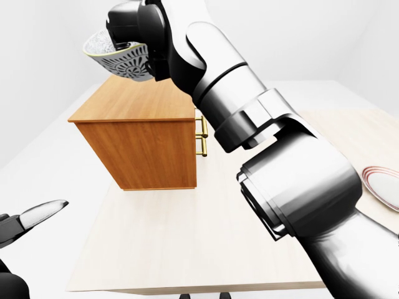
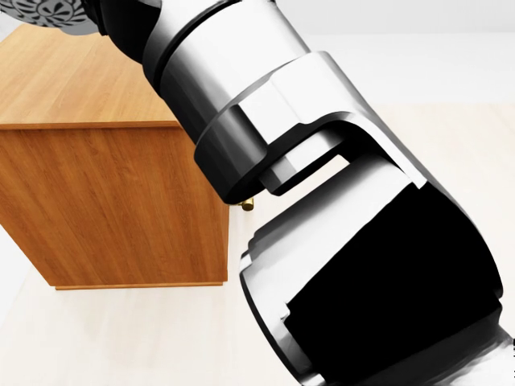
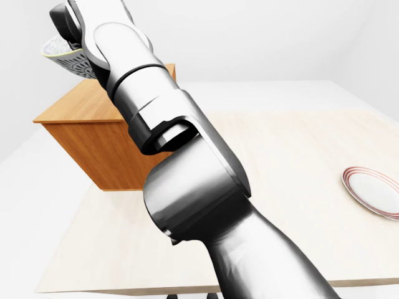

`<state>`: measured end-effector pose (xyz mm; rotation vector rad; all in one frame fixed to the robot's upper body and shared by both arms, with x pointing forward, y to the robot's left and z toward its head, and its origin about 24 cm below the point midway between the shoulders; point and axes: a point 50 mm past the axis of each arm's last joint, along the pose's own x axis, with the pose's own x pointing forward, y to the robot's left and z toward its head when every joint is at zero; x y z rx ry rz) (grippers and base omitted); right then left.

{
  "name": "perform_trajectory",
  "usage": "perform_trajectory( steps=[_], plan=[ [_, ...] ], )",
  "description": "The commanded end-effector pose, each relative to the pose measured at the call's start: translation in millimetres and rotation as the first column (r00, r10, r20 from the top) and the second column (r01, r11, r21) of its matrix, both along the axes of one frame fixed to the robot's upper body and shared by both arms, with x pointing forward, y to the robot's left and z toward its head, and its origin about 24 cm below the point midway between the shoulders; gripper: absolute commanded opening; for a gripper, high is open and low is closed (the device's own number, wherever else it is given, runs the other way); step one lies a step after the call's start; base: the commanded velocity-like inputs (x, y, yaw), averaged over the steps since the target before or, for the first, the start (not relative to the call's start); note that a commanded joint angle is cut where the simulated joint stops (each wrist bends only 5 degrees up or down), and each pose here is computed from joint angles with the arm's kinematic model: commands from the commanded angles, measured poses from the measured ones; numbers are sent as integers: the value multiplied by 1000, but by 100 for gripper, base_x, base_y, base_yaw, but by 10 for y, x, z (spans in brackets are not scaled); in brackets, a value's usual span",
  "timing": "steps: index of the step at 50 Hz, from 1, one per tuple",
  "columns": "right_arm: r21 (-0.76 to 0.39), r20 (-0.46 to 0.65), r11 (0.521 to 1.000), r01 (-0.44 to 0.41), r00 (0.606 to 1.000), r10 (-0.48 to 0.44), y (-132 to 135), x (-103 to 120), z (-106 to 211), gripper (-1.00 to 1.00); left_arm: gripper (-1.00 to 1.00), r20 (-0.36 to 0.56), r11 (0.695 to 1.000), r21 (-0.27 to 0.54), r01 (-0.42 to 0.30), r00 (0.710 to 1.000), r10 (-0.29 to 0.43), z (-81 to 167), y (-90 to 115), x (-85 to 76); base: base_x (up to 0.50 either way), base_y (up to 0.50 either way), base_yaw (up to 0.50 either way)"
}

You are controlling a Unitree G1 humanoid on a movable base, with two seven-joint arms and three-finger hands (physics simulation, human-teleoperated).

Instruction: Put the bowl on top of the cabinet.

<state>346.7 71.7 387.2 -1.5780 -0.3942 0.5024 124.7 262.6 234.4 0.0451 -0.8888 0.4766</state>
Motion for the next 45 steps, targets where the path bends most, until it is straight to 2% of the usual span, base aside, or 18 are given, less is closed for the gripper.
perform_trajectory(
  steps=[1, 14, 45],
  plan=[
    [-36, 31, 999, 32, 999, -31, -17, 44, -73, -100, 100, -1, 1000, -3, 2, 1000, -2, -5, 1, 0, 0, 0, 0],
    [-39, -1, 998, 48, 999, -48, -67, 134, -242, -100, 100, -6, 1000, -2, 2, 1000, -2, -11, -2, 9, 0, 0, 0],
    [-34, -30, 998, 53, 998, -54, -89, 195, -392, -100, 100, 3, 1000, -1, 4, 1000, -4, 1, -13, -3, 0, 0, 0]
  ],
)
